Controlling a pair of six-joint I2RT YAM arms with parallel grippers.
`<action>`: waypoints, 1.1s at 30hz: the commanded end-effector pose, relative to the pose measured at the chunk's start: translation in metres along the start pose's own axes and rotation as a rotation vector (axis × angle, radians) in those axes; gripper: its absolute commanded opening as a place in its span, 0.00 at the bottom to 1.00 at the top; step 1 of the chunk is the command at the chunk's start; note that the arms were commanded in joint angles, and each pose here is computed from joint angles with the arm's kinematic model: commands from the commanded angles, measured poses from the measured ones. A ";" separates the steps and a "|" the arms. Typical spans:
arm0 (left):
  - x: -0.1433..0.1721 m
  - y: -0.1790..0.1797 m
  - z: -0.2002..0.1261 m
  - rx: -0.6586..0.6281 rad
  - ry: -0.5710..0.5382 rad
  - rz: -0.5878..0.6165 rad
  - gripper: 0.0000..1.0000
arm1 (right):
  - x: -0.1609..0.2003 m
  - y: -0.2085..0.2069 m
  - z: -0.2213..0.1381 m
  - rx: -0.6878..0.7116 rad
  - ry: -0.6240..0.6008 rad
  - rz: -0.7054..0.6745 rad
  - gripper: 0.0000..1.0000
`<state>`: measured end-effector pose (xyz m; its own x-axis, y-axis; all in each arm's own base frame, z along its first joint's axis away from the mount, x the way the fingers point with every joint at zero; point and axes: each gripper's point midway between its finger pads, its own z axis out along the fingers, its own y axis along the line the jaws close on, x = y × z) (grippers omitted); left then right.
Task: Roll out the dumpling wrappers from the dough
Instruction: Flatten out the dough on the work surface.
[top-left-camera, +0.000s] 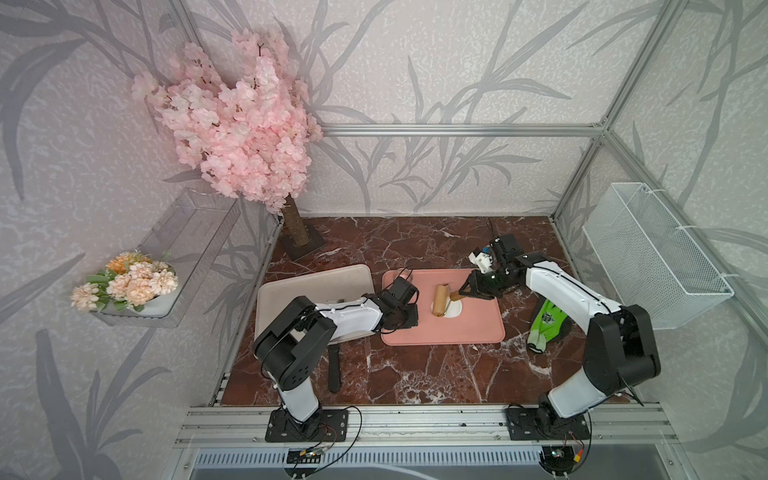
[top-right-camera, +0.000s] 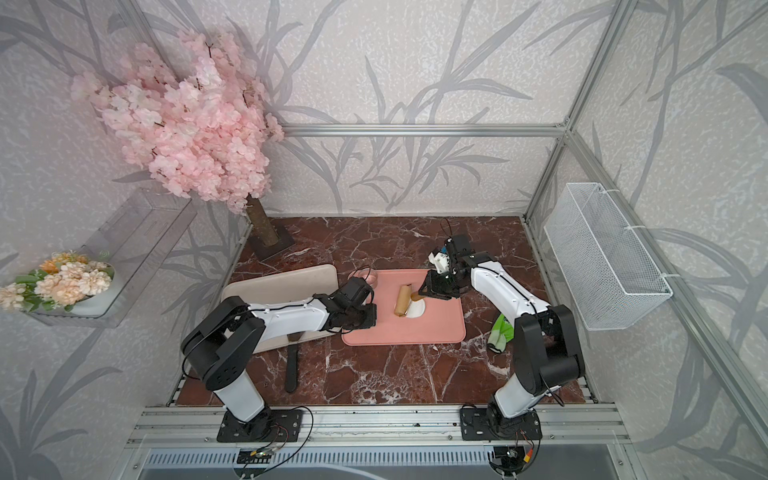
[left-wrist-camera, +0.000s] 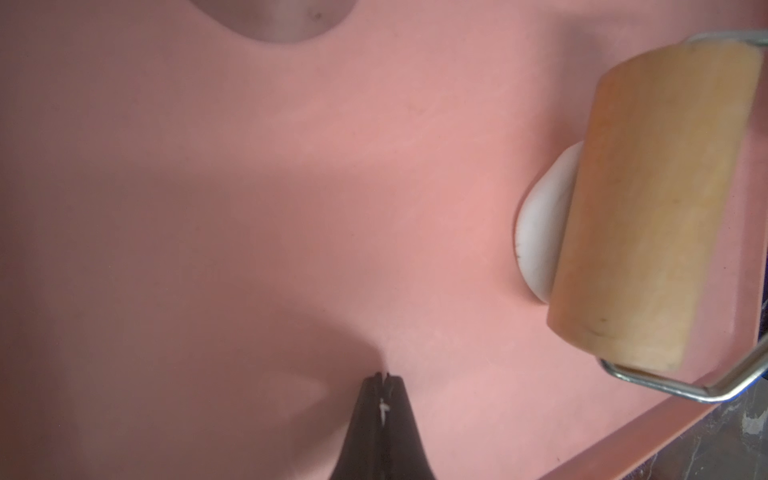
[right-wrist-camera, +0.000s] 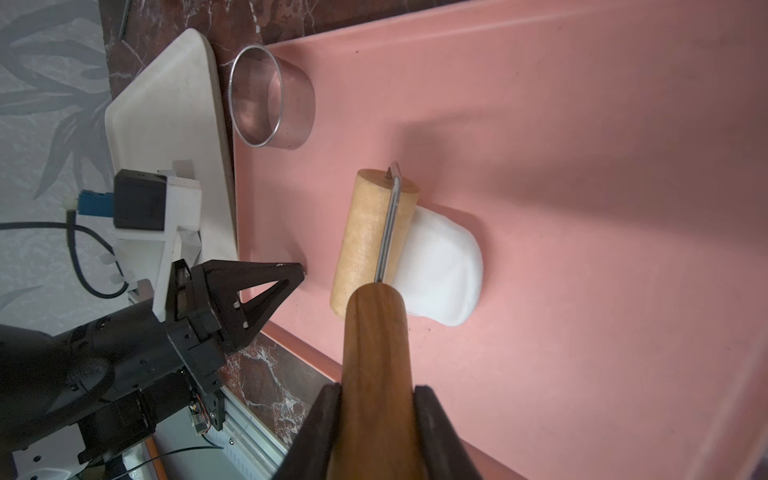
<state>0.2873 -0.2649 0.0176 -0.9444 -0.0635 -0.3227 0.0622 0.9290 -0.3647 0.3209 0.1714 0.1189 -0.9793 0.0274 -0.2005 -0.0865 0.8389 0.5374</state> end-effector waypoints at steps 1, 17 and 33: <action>0.055 0.055 0.013 -0.191 0.182 -0.007 0.00 | 0.016 -0.038 0.001 0.147 0.022 0.050 0.00; 0.056 0.056 0.015 -0.190 0.190 0.000 0.00 | 0.028 -0.090 -0.035 0.285 -0.023 0.198 0.00; 0.057 0.055 0.015 -0.183 0.188 -0.005 0.00 | 0.031 -0.094 -0.045 0.323 -0.046 0.183 0.00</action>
<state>0.2878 -0.2653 0.0173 -0.9441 -0.0636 -0.3235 0.0630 0.9283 -0.3664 0.3050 0.1077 0.1215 -0.9658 0.1782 -0.1885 0.0717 0.8817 0.4663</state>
